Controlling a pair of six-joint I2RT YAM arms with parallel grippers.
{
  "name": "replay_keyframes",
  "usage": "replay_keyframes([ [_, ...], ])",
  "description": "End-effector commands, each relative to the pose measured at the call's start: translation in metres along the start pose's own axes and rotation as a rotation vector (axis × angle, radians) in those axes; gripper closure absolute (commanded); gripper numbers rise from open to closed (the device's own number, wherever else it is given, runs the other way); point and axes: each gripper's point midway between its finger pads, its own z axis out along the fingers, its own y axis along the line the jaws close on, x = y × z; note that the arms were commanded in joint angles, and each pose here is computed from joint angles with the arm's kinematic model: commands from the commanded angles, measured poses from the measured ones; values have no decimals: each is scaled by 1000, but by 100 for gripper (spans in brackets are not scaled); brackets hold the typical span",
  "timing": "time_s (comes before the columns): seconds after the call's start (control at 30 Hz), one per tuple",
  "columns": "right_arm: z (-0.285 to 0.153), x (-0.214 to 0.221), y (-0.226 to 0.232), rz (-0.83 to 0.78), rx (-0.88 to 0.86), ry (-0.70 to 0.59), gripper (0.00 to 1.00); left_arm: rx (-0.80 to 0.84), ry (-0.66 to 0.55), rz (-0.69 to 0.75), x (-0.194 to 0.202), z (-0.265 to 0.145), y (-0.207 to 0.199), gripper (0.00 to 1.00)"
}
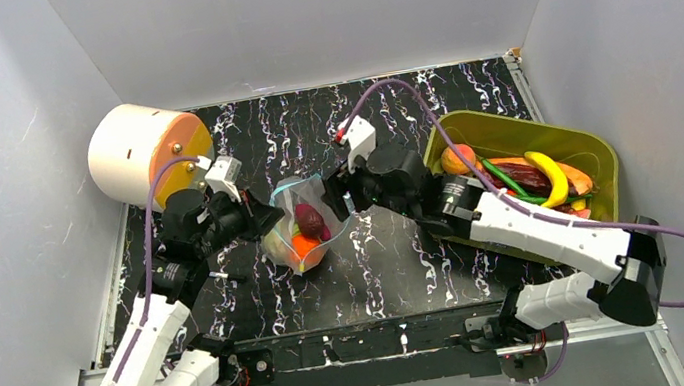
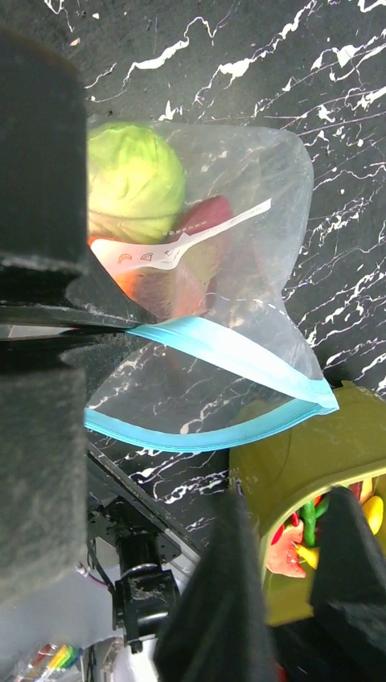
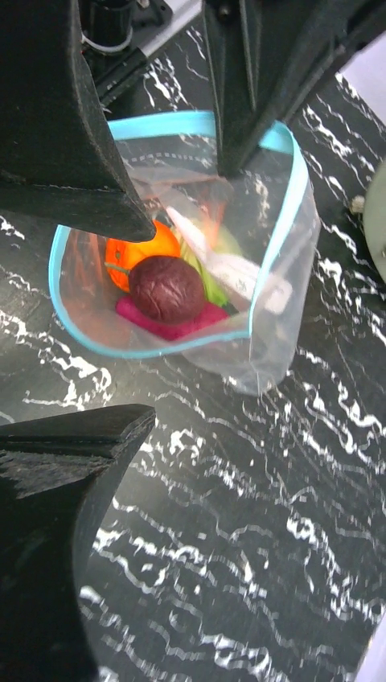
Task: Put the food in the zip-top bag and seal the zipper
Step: Place the fake fruit in the zipper food storage bag, then pick up the fake fruit from the bin.
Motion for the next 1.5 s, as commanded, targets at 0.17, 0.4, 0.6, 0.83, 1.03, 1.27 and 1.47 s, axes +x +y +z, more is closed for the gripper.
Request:
replay_keyframes([
  [0.17,-35,-24,-90,179,340,-11,28,24,1,110,11,-9,-1,100],
  [0.4,-57,-7,-162,261,578,26,30,69,-1,165,16,-12,-6,100],
  [0.6,-81,4,-214,279,756,25,29,62,19,182,25,-10,0,100],
  [0.83,-85,37,-269,358,852,52,23,82,14,183,26,-11,-3,100],
  [1.03,-84,77,-310,428,927,80,21,73,6,196,26,-13,-2,100],
  [1.27,-67,115,-331,446,932,110,18,66,7,202,26,-13,-1,100],
  [1.47,-51,125,-341,450,892,75,15,63,6,206,26,-13,0,100],
])
